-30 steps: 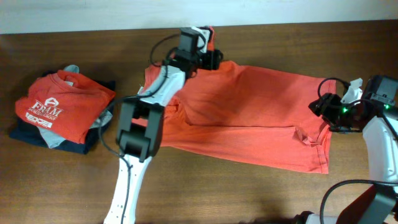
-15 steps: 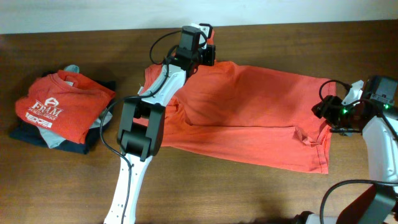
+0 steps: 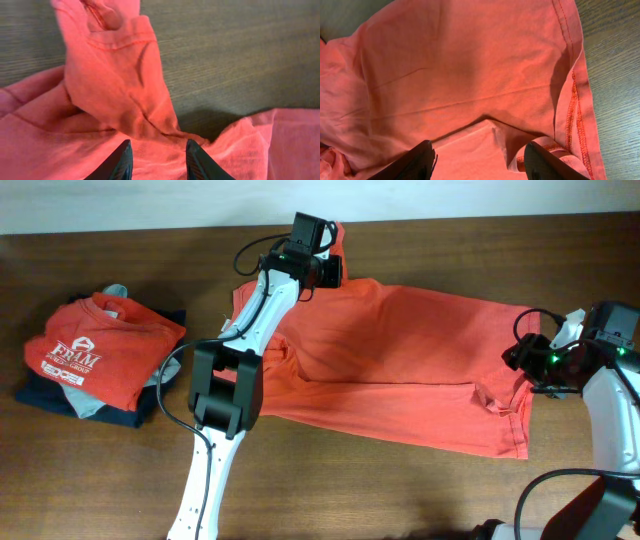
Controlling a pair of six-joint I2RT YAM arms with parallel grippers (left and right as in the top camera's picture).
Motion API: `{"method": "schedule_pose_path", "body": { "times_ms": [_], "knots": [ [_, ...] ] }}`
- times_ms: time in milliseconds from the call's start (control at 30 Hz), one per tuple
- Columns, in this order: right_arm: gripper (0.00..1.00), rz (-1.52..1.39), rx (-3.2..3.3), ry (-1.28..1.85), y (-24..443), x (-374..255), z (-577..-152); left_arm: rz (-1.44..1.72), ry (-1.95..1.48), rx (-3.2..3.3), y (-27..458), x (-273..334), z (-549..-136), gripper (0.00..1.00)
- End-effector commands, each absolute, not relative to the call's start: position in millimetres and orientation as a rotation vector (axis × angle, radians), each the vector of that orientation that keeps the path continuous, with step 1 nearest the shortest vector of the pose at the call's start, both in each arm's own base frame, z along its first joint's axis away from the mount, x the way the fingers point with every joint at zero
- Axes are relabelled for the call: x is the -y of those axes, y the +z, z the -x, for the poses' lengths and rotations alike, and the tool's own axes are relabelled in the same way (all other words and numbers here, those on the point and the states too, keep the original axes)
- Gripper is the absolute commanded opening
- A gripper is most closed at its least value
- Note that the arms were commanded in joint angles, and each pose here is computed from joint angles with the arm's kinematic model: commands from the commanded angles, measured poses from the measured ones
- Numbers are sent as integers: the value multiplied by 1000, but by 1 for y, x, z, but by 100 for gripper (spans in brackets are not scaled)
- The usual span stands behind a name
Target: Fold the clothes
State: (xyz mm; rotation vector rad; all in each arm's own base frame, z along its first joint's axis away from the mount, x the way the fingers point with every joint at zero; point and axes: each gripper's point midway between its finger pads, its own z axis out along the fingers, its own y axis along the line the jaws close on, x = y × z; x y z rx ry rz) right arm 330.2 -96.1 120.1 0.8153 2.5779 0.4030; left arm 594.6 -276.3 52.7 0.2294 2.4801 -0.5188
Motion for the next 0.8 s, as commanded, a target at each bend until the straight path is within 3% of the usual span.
{"method": "schedule_pose_path", "body": {
  "times_ms": [0,233,367,633,767],
  "knots": [
    [63,-787,-2568,379,127,97,-333,-142,-488,-2486,48,269,-600,35],
    [63,-788,-2568,379,127,97,-333,-94,-457,-2541,16,264,-597,36],
    [63,-787,-2568,379,127,97,-333,-95,-462,-2523,19,265,-601,43],
    [63,-788,-2568,379,127,97,-333,-92,-472,-2420,35,270,-619,44],
    [63,-788,-2568,379,127,98,-333,-93,-476,-2406,37,271,-621,35]
  ]
}}
